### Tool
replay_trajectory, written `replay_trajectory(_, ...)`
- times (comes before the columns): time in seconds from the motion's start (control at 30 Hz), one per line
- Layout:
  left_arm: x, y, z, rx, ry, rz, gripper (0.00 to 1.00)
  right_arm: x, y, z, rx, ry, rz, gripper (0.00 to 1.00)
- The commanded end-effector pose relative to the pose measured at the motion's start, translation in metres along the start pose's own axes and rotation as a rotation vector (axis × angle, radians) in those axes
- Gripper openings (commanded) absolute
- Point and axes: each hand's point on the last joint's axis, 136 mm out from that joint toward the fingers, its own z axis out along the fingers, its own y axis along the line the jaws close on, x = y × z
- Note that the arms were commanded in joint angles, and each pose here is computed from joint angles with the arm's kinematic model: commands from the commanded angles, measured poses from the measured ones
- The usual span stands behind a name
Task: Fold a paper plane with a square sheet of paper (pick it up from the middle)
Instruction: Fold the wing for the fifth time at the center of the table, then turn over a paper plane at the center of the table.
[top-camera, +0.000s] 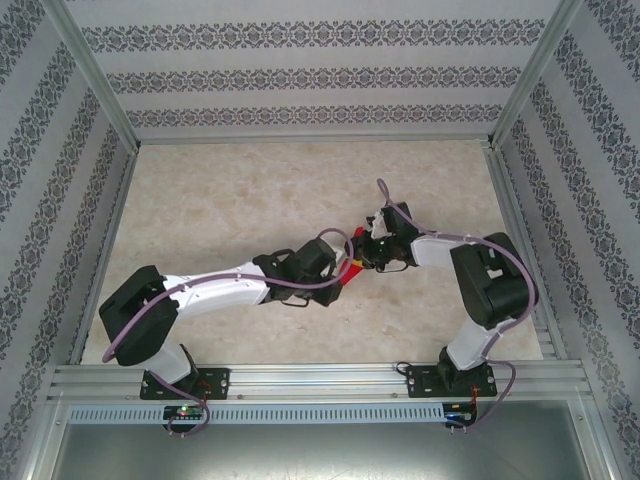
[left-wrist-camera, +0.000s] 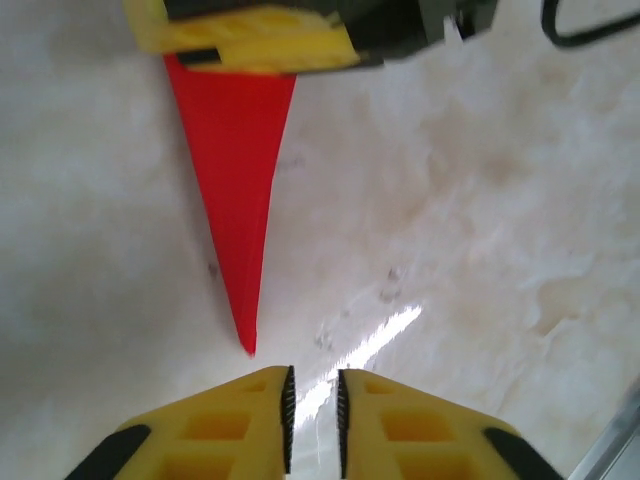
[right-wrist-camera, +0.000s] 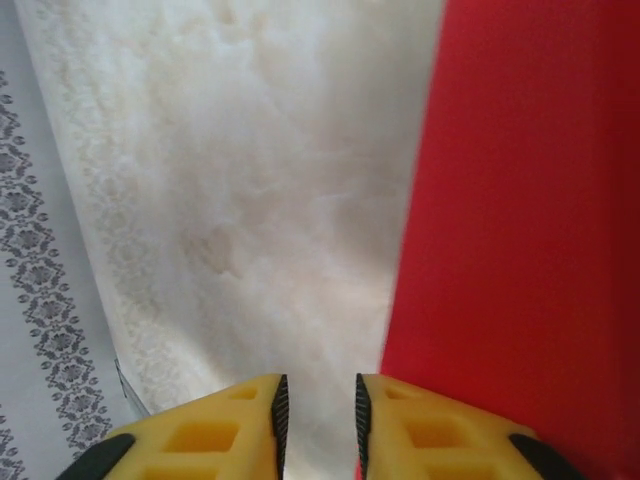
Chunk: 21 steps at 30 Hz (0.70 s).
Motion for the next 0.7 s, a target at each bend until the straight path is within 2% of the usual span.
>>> replay_trajectory(0.0, -0.004, 0.002, 0.003, -0.013, 0.028, 0.019, 0.28, -0.009, 0.013, -0.030, 0.022, -0.052, -0.037, 0.28)
replay_trajectory(0.13, -0.014, 0.005, 0.017, -0.036, 0.035, 0.039, 0.40, -0.012, 0.007, -0.057, 0.032, -0.098, -0.043, 0.32)
replay_trajectory(0.3, -0.023, 0.012, 0.037, -0.080, 0.051, 0.068, 0.43, -0.011, -0.007, -0.077, 0.049, -0.124, -0.030, 0.37)
replay_trajectory(0.53, -0.024, 0.032, 0.054, -0.128, 0.078, 0.028, 0.41, -0.003, -0.017, -0.082, 0.046, -0.125, -0.011, 0.42)
replay_trajectory(0.67, -0.019, 0.038, 0.060, -0.126, 0.096, 0.014, 0.35, 0.000, -0.020, -0.078, 0.027, -0.114, 0.006, 0.43)
